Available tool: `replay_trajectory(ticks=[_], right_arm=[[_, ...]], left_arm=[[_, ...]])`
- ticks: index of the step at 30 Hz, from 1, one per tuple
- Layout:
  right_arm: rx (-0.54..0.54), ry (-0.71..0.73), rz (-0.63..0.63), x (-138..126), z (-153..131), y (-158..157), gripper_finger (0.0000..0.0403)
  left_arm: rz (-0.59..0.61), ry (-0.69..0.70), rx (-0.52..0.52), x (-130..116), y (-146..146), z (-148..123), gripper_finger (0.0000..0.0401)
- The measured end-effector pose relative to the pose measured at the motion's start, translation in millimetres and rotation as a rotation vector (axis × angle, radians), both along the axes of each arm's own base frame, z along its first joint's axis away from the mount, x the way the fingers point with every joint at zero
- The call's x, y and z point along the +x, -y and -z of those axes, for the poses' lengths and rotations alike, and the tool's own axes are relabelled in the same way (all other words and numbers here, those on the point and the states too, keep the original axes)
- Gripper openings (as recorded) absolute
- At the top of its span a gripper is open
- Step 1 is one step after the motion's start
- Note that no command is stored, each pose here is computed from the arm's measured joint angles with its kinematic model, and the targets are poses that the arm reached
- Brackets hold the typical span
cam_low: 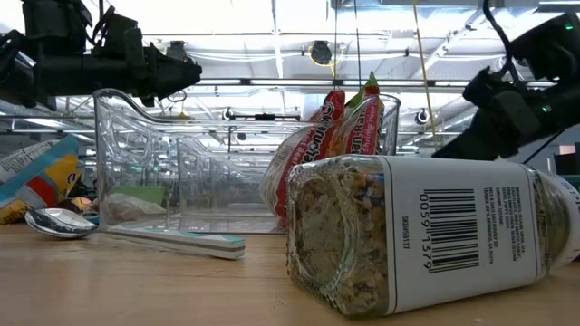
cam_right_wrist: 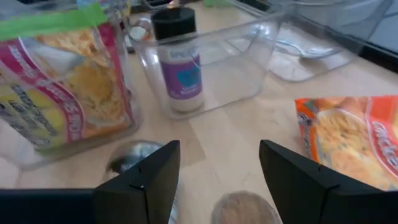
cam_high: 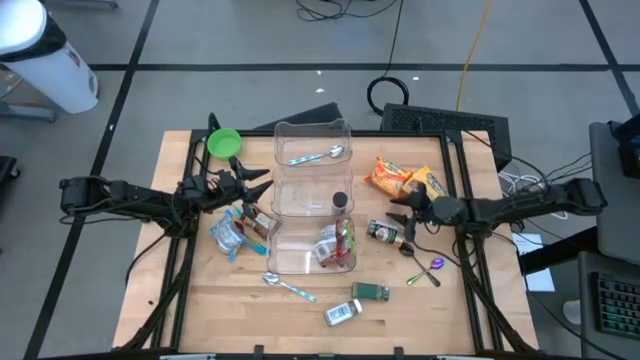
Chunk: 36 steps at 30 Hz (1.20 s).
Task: Pick & Place Food Item
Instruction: Put the brown seasoning bottle into the middle transparent bin
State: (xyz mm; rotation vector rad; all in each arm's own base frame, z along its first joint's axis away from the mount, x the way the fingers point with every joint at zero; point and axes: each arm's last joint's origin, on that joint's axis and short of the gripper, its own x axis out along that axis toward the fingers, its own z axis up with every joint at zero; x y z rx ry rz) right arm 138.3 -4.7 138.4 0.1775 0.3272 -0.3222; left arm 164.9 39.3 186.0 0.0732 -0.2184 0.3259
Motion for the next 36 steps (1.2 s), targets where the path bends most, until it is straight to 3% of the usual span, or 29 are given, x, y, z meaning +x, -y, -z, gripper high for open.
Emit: replay_trajectory(ticks=[7,36], right_arm=[[-0.013,0.012,0.023,-3.5,4.9,-4.1,0.0212],[0.028,-0.260,0.094,-6.4,36.4,-3.9,0.0212]], left_arm=[[0.002,0.003,-0.010,0.0,0.0,0.0,0.0170],[0.004,0.007,-0.016,0.0,-0.1,-0.1,0.0170]])
